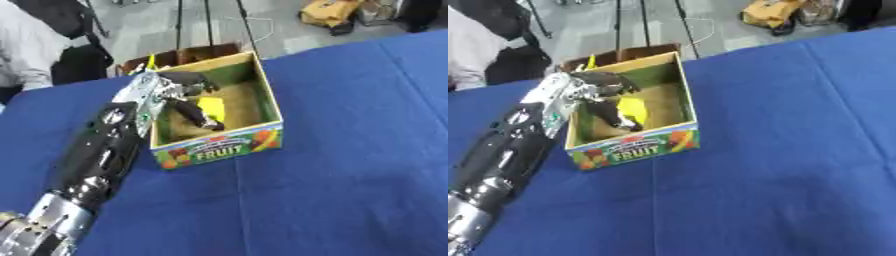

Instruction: Pick up objects on the table and place them in the box.

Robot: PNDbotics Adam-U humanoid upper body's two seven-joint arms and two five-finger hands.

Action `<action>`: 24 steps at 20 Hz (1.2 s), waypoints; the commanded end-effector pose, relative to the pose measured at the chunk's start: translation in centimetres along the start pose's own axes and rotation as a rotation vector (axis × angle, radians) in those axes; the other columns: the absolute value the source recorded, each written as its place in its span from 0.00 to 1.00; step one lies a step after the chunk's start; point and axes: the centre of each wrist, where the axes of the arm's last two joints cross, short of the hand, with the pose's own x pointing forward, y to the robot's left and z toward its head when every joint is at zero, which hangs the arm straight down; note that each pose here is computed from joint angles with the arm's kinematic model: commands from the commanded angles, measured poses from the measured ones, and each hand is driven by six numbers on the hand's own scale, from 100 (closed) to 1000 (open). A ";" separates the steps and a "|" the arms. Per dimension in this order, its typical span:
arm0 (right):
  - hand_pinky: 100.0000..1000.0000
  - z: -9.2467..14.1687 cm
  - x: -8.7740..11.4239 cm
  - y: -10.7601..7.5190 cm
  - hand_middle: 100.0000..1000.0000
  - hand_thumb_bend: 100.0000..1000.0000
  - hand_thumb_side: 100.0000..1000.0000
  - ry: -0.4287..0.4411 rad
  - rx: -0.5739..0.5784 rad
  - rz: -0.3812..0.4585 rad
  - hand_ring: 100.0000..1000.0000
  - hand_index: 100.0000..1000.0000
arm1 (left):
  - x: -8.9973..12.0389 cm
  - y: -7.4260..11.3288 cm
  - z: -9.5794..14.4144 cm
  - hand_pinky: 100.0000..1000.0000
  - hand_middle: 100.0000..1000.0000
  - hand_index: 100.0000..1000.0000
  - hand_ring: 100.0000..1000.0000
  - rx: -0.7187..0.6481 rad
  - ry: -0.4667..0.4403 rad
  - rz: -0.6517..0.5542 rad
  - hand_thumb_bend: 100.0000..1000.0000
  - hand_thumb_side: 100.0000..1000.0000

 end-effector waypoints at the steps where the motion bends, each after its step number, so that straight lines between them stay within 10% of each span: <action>1: 0.71 -0.1 0.3 -0.6 0.56 0.00 0.81 -0.013 -0.005 0.008 0.88 0.70 | -1.7 3.0 2.2 0.66 0.79 0.93 0.80 0.140 0.026 0.003 0.65 0.82; 4: 0.71 0.3 0.1 -0.6 0.56 0.00 0.80 0.006 -0.017 0.007 0.88 0.70 | -2.8 5.8 4.5 0.55 0.71 0.87 0.70 0.308 0.029 0.047 0.21 0.95; 11: 0.71 0.9 -0.3 -1.0 0.56 0.00 0.80 0.047 -0.063 0.005 0.88 0.70 | -7.3 6.5 10.1 0.45 0.60 0.78 0.56 0.594 0.063 0.149 0.14 0.92; 17: 0.71 1.1 -0.5 -1.3 0.56 0.00 0.80 0.068 -0.112 0.002 0.88 0.70 | -8.6 1.7 13.0 0.41 0.58 0.80 0.52 0.801 0.133 0.371 0.12 0.87; 24: 0.70 1.3 -0.6 -1.4 0.56 0.00 0.80 0.076 -0.137 0.001 0.87 0.70 | -2.1 -7.4 19.5 0.39 0.54 0.78 0.49 1.228 0.170 1.065 0.07 0.83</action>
